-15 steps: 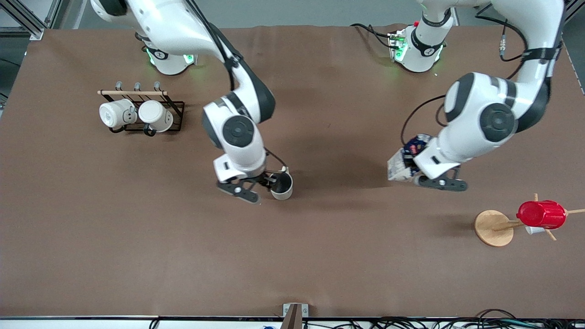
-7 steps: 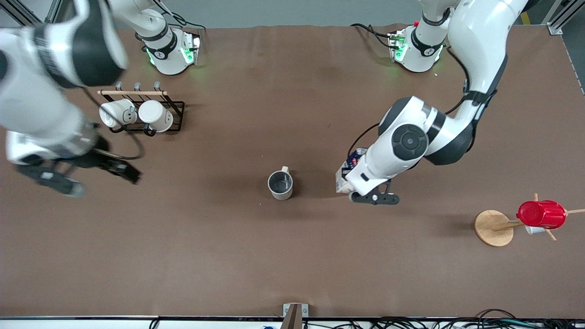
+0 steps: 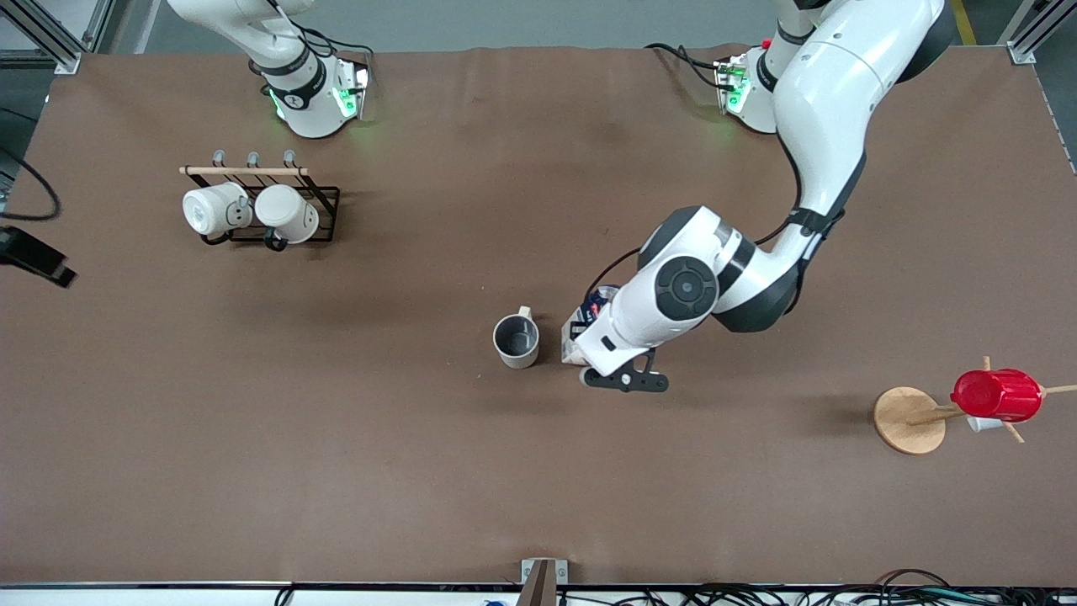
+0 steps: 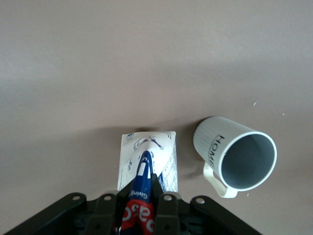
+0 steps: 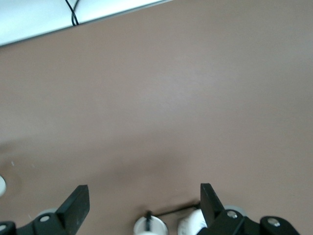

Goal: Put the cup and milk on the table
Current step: 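Retract the right gripper while the left gripper carries the carton beside the mug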

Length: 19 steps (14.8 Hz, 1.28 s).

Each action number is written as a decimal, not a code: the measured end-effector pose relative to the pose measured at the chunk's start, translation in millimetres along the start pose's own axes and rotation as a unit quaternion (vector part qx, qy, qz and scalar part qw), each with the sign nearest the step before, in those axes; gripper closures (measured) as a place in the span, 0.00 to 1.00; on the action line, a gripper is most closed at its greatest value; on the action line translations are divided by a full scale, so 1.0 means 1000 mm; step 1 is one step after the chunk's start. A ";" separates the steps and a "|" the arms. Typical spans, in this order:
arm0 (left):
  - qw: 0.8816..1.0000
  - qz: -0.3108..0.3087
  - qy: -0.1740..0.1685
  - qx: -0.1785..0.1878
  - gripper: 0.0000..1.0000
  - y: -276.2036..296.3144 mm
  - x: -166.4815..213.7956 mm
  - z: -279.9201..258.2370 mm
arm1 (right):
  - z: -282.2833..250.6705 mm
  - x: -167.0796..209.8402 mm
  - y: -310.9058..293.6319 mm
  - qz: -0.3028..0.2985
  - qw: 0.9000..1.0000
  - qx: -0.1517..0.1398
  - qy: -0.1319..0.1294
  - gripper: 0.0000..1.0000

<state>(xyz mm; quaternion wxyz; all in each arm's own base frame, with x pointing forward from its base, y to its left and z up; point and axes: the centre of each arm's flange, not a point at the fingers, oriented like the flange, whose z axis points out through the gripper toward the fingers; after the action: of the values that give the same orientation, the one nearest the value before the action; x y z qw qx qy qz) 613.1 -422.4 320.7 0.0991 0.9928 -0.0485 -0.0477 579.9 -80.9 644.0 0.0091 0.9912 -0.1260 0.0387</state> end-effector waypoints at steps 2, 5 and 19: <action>1.000 0.010 0.003 0.021 0.90 0.007 -0.005 0.011 | -0.003 -0.004 0.013 -0.008 1.000 0.008 -0.009 0.00; 0.999 0.017 -0.008 0.046 0.90 0.006 -0.009 0.020 | -0.003 -0.007 -0.004 -0.023 1.000 0.012 -0.011 0.00; 0.999 0.020 0.000 0.037 0.83 0.009 -0.007 0.026 | 0.002 -0.011 -0.015 -0.034 0.999 0.012 -0.026 0.00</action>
<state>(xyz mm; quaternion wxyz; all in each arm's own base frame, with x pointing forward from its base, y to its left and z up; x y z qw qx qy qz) 602.9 -436.0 297.5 0.0631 0.9946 -0.0696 -0.0439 573.3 -63.8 641.4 -0.0049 0.9956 -0.0923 0.0138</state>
